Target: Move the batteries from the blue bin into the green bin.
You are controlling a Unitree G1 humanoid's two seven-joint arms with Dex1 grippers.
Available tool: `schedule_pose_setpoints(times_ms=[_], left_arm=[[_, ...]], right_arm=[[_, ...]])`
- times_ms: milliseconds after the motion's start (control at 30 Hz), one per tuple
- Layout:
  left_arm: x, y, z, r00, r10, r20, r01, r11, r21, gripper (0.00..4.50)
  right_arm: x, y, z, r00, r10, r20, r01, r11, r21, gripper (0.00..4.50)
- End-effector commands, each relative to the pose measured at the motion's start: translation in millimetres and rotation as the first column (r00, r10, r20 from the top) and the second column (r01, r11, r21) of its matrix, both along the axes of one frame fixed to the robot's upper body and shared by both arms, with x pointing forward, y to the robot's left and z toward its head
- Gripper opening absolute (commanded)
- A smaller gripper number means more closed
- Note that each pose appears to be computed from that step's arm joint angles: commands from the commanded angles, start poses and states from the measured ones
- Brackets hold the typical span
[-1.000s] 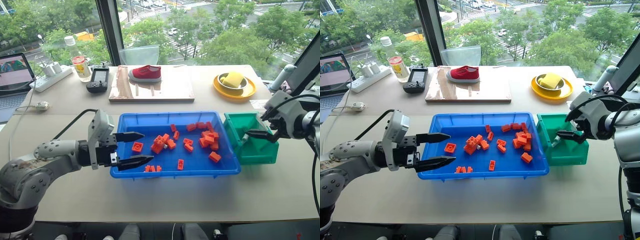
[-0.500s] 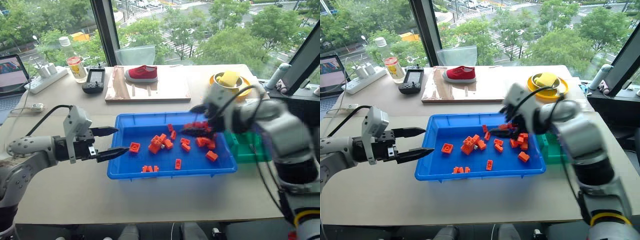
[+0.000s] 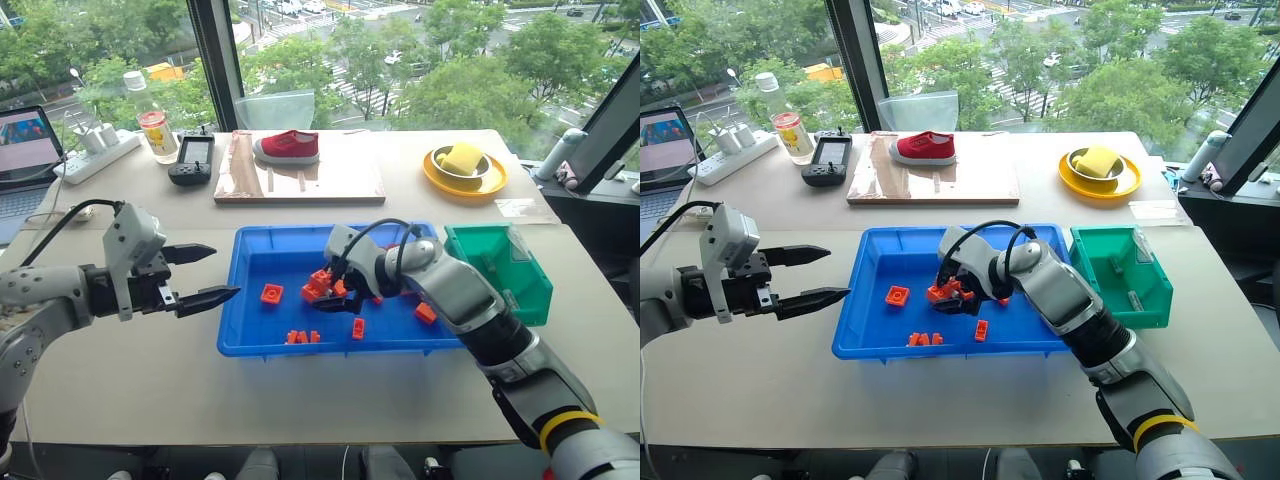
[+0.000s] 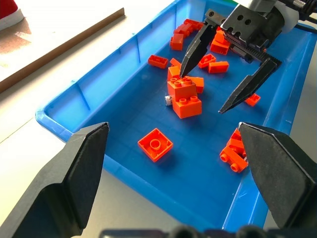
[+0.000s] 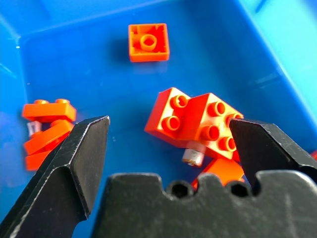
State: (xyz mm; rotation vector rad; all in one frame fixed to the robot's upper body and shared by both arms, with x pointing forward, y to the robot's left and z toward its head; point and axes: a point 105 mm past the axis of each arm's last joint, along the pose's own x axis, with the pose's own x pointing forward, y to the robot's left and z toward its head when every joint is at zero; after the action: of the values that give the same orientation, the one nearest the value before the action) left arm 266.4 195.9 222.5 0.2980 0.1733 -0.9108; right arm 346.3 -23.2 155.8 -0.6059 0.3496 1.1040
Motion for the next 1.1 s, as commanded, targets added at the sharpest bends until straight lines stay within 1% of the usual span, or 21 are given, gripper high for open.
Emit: schedule_pose_setpoints(times_ms=[33,133,467,533,567,667,733,900,1067,1100], left_arm=[[-4,-6,10,0.999,-0.014,0.043,0.015,1.000,-0.008,4.50],[-4,-6,11,0.999,-0.015,0.044,0.015,1.000,-0.010,4.50],[-3,-11,12,0.999,-0.032,0.040,0.033,0.999,-0.020,4.50],[-3,-11,12,0.999,-0.033,0.041,0.034,0.999,-0.020,4.50],[-3,-12,12,0.999,-0.034,0.041,0.035,0.999,-0.021,4.50],[-3,-12,13,0.998,-0.036,0.044,0.037,0.999,-0.023,4.50],[-3,-12,14,0.998,-0.036,0.046,0.037,0.999,-0.027,4.50],[-3,-13,14,0.998,-0.038,0.045,0.040,0.999,-0.028,4.50],[-3,-13,14,0.998,-0.040,0.041,0.041,0.999,-0.029,4.50],[-3,-13,14,0.998,-0.041,0.040,0.042,0.999,-0.028,4.50]], right_arm=[[5,5,9,0.999,-0.035,0.041,0.032,0.998,0.058,4.47],[4,6,10,0.999,-0.039,0.032,0.036,0.996,0.076,4.47],[5,5,3,0.998,-0.067,0.021,0.065,0.995,0.073,4.47],[5,5,2,0.997,-0.068,0.021,0.066,0.995,0.071,3.97],[5,5,1,0.997,-0.068,0.020,0.067,0.995,0.070,3.84],[4,7,0,0.998,-0.065,0.018,0.064,0.995,0.070,2.74],[3,8,0,0.998,-0.062,0.017,0.061,0.995,0.073,2.15],[0,12,4,0.999,-0.047,0.025,0.045,0.996,0.081,2.15],[3,6,18,0.996,-0.063,0.057,0.057,0.993,0.099,2.15],[2,4,26,0.996,-0.060,0.069,0.052,0.992,0.111,2.15]])
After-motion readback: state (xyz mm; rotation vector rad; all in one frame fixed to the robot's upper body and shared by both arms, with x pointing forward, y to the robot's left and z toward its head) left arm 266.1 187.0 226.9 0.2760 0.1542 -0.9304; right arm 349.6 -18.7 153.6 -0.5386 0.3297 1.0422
